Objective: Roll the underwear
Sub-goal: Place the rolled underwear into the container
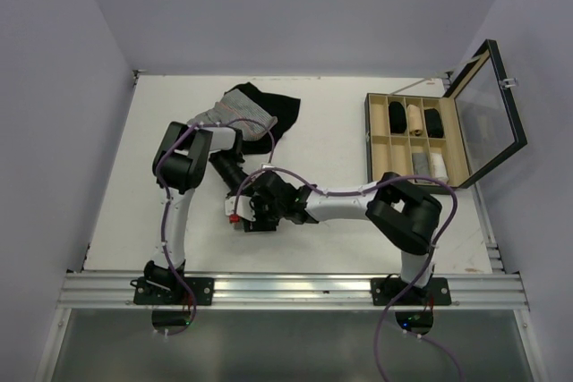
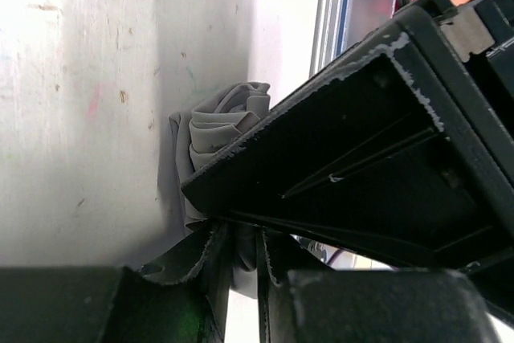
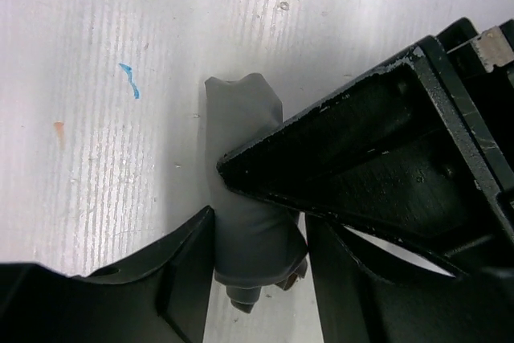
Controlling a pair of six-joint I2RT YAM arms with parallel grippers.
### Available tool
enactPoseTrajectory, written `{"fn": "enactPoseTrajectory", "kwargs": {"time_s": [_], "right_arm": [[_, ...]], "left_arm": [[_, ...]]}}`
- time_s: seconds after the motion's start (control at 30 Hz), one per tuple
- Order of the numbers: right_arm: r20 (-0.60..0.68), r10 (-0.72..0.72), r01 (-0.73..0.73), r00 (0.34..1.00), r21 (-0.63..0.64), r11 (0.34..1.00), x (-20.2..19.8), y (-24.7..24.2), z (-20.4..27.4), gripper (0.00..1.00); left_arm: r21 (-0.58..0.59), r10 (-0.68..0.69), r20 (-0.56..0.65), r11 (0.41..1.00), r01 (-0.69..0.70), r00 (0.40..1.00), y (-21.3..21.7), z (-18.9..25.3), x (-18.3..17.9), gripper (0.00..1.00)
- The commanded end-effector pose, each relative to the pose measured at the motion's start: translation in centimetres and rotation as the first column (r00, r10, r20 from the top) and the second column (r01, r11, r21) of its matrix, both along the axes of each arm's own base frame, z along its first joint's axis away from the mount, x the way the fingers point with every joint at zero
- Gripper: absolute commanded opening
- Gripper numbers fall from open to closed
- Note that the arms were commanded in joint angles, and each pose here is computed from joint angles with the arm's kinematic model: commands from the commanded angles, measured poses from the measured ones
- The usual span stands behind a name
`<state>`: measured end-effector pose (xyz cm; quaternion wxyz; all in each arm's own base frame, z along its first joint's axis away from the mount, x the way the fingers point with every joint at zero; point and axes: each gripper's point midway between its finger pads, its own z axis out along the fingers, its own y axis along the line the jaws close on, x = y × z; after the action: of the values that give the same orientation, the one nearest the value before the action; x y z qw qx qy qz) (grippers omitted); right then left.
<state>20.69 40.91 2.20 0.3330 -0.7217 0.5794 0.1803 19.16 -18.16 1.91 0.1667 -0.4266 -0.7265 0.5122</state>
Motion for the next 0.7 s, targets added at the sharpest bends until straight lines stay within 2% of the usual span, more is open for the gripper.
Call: {"fn": "enactPoseTrajectory", "kwargs": {"time_s": [0.0,0.1,0.2,0.3,0.33,0.43,0.57,0.67], "right_arm": [[-0.124,0.027,-0.030,0.992,-0.024,0.999,-1.1,0.4,-2.2,0.52],[-0.190,0.012,-0.027,0.982,-0.076,0.997,-1.6,-0.3,-3.5,0.52],[-0.226,0.011,-0.037,0.974,-0.109,0.993,-2.3,-1.2,-4.3,0.46],[-0.263,0.007,-0.042,0.965,-0.126,0.991,-3.3,-2.1,-4.5,0.28],[-0.271,0.010,-0.046,0.962,-0.128,0.991,-3.7,-2.3,-4.5,0.15],[-0.284,0.014,-0.056,0.959,-0.139,0.989,-4.7,-3.3,-4.1,0.00],[-0.293,0.020,-0.062,0.956,-0.135,0.989,-5.8,-4.5,-2.4,0.00],[-0.281,0.014,-0.042,0.960,-0.095,0.995,-5.9,-4.7,0.2,0.00]], "left_arm": [[-0.001,-0.132,0.221,0.991,0.135,0.966,1.1,-5.6,2.2,0.21],[-0.009,-0.126,0.233,0.991,0.132,0.964,1.0,-5.3,2.3,0.24],[-0.019,-0.112,0.250,0.993,0.121,0.962,1.0,-4.9,2.8,0.26],[-0.030,-0.085,0.267,0.995,0.096,0.960,1.0,-4.4,3.5,0.30],[-0.039,-0.071,0.279,0.996,0.085,0.958,1.0,-4.1,3.9,0.30],[-0.048,-0.023,0.313,0.998,0.040,0.949,1.3,-3.3,5.1,0.32],[-0.068,0.073,0.397,0.996,-0.051,0.915,2.6,-1.2,7.8,0.36],[-0.122,0.177,0.497,0.984,-0.133,0.850,3.8,2.0,10.6,0.43]]}}
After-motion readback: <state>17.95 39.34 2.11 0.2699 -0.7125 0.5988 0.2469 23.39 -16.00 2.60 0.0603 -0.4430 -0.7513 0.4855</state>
